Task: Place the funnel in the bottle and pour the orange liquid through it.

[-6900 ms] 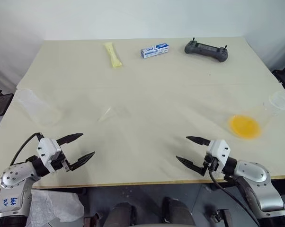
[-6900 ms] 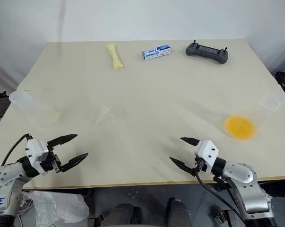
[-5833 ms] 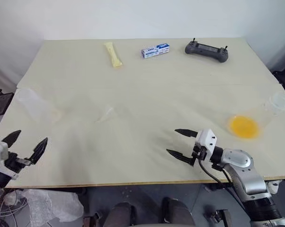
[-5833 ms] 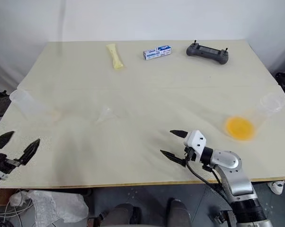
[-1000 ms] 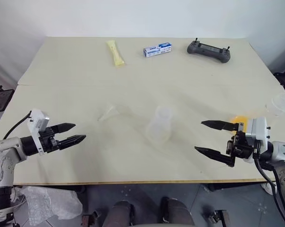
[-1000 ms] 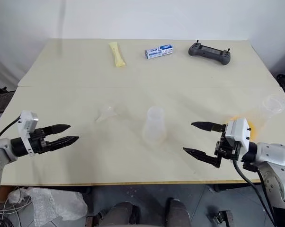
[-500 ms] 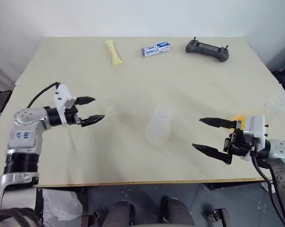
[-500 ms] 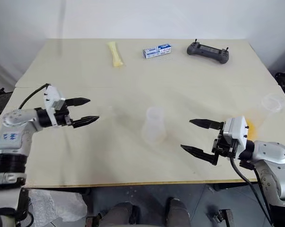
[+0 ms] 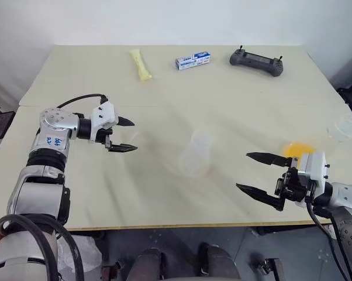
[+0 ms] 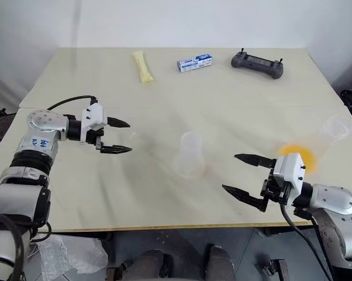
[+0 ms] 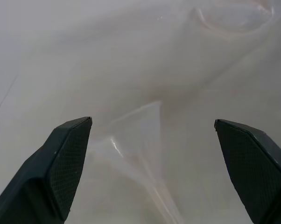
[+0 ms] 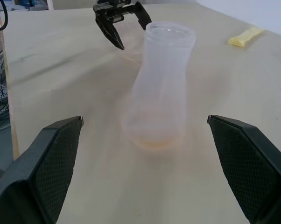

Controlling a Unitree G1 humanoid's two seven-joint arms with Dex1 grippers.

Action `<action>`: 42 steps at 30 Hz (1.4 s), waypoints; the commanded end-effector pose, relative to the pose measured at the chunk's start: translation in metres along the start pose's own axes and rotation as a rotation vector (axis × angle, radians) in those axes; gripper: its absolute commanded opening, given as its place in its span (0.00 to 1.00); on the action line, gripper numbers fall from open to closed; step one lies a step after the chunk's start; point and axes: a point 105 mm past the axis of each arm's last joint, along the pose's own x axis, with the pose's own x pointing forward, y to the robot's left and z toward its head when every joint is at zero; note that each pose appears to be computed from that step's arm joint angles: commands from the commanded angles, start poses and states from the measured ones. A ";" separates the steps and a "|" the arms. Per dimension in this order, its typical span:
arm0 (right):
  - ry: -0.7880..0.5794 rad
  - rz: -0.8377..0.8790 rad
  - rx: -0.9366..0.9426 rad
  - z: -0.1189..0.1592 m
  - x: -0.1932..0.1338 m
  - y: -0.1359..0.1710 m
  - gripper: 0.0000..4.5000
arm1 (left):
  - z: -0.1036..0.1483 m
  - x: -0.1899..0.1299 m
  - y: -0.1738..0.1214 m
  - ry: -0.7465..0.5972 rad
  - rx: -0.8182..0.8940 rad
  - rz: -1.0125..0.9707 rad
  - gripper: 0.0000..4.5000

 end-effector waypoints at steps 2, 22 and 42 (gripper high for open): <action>-0.036 -0.016 -0.051 0.012 -0.001 0.004 1.00 | 0.013 0.003 0.007 0.005 0.058 -0.006 0.99; -0.020 -0.048 -0.059 0.009 -0.002 0.002 1.00 | 0.011 -0.009 0.009 0.117 0.068 -0.065 0.67; -0.020 -0.055 -0.074 0.009 0.000 -0.002 1.00 | 0.016 -0.031 0.015 0.077 0.029 -0.019 0.01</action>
